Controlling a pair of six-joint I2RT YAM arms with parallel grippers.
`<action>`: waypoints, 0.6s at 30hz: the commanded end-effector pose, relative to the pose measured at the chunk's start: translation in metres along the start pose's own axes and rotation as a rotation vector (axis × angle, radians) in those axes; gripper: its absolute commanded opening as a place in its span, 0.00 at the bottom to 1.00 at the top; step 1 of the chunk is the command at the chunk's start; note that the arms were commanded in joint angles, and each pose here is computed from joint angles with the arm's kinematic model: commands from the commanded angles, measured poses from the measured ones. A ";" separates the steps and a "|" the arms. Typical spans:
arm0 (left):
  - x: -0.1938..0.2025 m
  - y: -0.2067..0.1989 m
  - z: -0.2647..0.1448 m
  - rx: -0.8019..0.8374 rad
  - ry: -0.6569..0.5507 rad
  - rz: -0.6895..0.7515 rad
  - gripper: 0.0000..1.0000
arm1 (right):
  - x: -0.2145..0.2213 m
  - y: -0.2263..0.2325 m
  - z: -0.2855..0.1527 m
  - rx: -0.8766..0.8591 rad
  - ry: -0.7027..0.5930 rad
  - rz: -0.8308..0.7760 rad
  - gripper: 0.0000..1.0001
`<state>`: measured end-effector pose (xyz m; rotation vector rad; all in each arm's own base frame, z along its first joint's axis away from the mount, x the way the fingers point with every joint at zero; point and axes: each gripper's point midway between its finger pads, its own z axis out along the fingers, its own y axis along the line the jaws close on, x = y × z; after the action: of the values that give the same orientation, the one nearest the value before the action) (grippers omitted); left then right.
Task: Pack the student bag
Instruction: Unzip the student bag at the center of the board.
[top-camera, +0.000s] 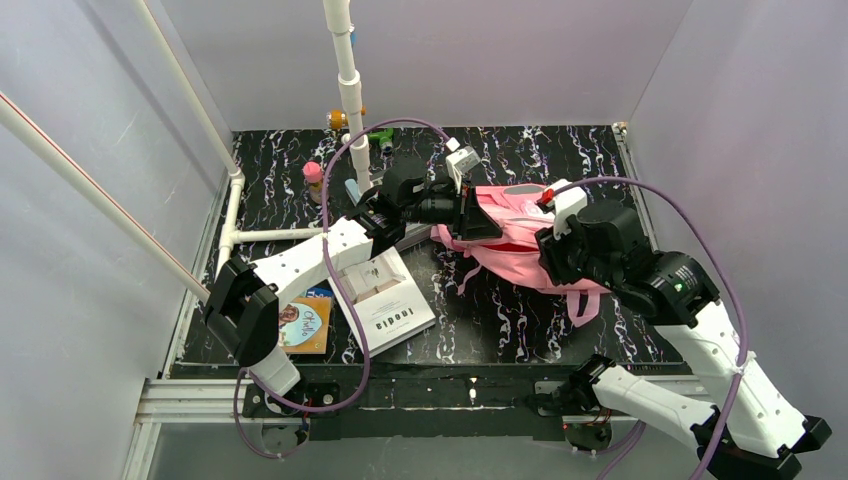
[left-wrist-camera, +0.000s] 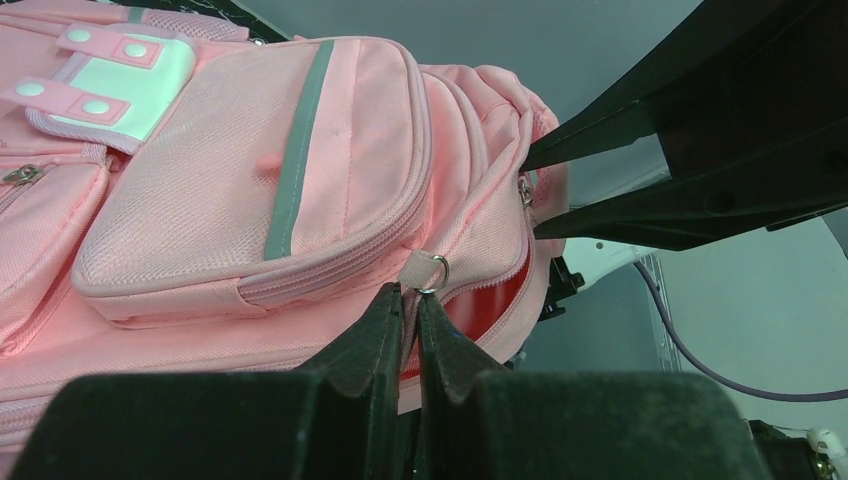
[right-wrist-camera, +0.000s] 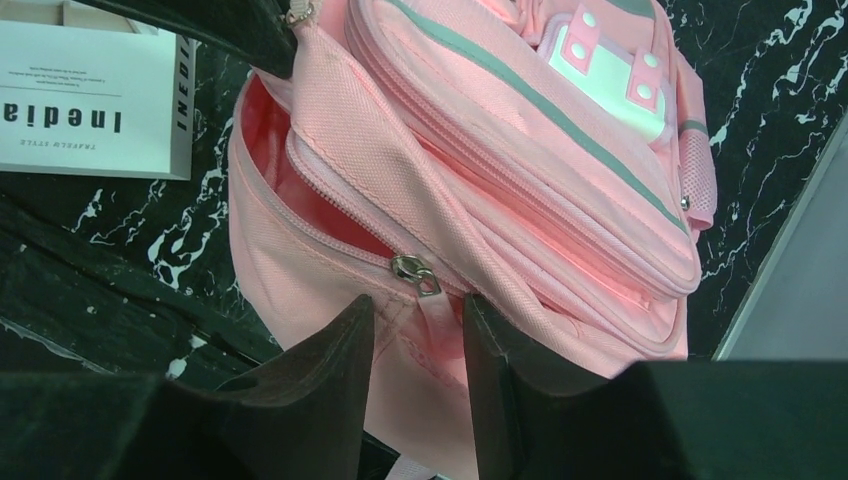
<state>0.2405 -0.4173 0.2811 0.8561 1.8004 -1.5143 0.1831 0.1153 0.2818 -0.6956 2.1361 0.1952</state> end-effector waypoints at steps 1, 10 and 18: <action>-0.034 -0.038 -0.009 0.099 -0.076 0.063 0.00 | 0.004 -0.011 0.004 0.061 0.006 -0.017 0.44; -0.035 -0.040 -0.009 0.106 -0.077 0.060 0.00 | 0.001 -0.037 0.009 0.226 -0.015 0.012 0.07; -0.037 -0.035 -0.011 0.088 -0.085 0.060 0.00 | 0.002 -0.091 -0.040 0.546 -0.119 0.113 0.01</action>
<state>0.2447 -0.4197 0.2778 0.8341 1.8116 -1.5138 0.2018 0.0801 0.2869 -0.4956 2.0893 -0.0269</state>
